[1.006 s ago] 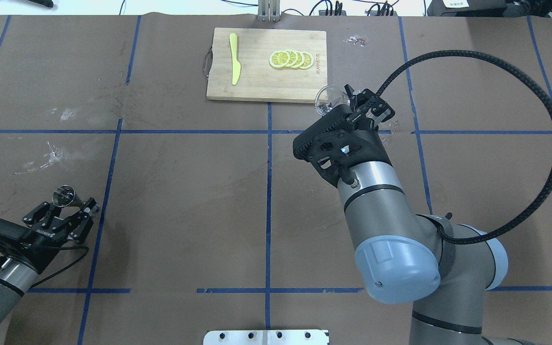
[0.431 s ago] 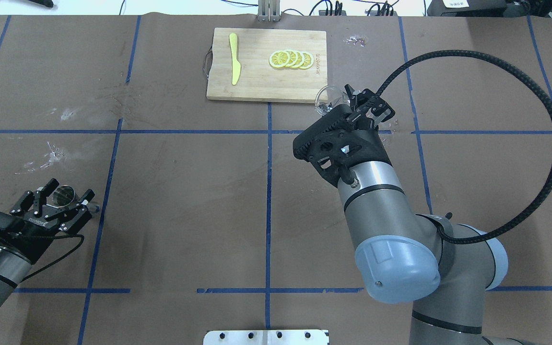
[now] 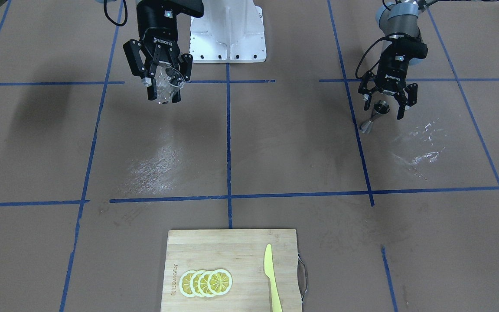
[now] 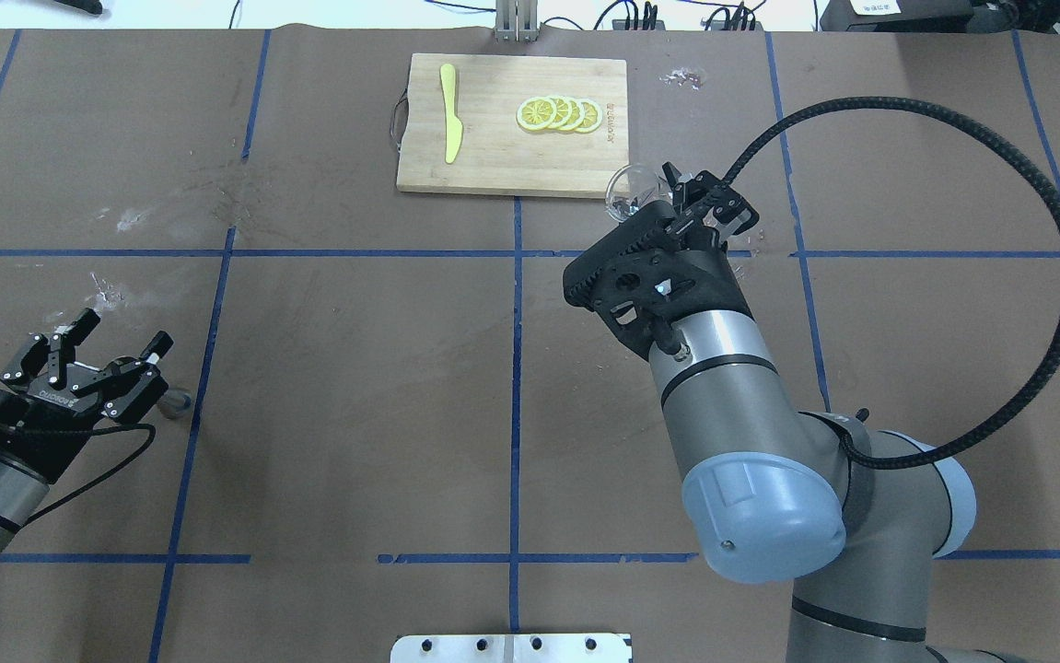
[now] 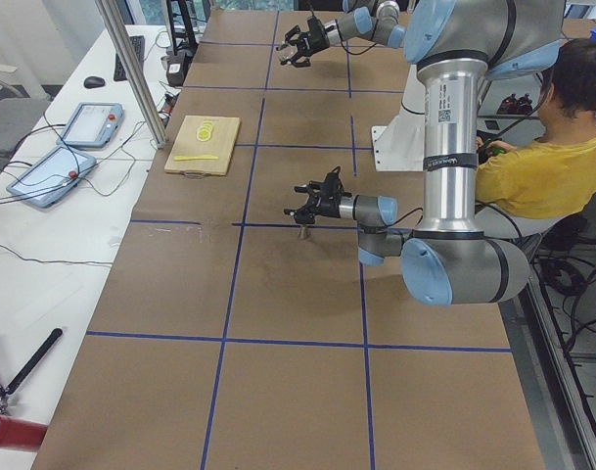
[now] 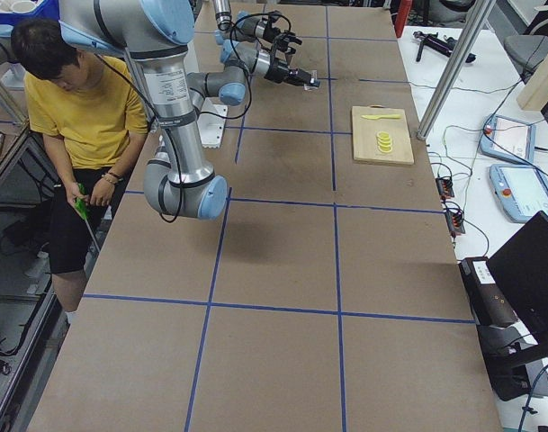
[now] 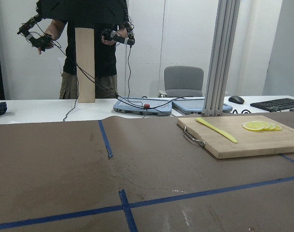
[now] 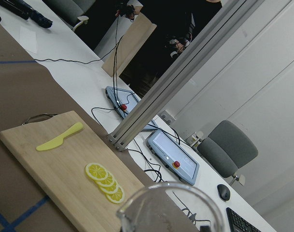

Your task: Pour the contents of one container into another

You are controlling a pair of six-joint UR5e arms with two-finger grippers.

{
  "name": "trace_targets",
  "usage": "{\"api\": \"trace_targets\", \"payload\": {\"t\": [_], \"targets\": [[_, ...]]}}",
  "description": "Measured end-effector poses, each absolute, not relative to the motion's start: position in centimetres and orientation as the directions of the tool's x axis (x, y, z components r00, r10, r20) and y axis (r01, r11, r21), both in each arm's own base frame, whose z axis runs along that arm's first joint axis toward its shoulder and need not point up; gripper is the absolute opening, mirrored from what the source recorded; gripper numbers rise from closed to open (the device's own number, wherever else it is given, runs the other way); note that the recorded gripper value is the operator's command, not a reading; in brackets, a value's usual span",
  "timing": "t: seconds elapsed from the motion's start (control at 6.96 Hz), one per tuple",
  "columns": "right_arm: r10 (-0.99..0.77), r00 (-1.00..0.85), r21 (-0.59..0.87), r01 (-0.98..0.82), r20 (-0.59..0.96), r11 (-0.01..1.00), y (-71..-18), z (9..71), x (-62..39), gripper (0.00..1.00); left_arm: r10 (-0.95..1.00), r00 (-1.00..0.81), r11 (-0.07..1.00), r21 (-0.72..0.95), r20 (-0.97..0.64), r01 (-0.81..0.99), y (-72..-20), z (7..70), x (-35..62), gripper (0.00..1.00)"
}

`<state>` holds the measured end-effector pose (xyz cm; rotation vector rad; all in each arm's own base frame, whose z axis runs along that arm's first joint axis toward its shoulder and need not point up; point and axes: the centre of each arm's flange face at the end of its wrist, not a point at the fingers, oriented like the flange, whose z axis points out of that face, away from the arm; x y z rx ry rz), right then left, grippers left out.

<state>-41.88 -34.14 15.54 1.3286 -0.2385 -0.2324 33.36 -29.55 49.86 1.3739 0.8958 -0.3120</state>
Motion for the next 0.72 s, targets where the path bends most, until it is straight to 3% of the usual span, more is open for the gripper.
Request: {"api": "trace_targets", "payload": {"t": [0.43, 0.72], "targets": [[-0.302, 0.953, 0.974, 0.033, 0.038, 0.224, -34.1, 15.6, -41.9, 0.0, 0.364, 0.667, 0.195, 0.754, -0.65, 0.628, -32.4, 47.9, 30.9, 0.99], [-0.302, 0.953, 0.974, 0.034, 0.036, 0.225, -34.1, 15.7, -42.0, 0.0, 0.442, 0.72, 0.191, 0.841, -0.535, 0.507, -36.7, 47.9, 27.5, 1.0]]}}
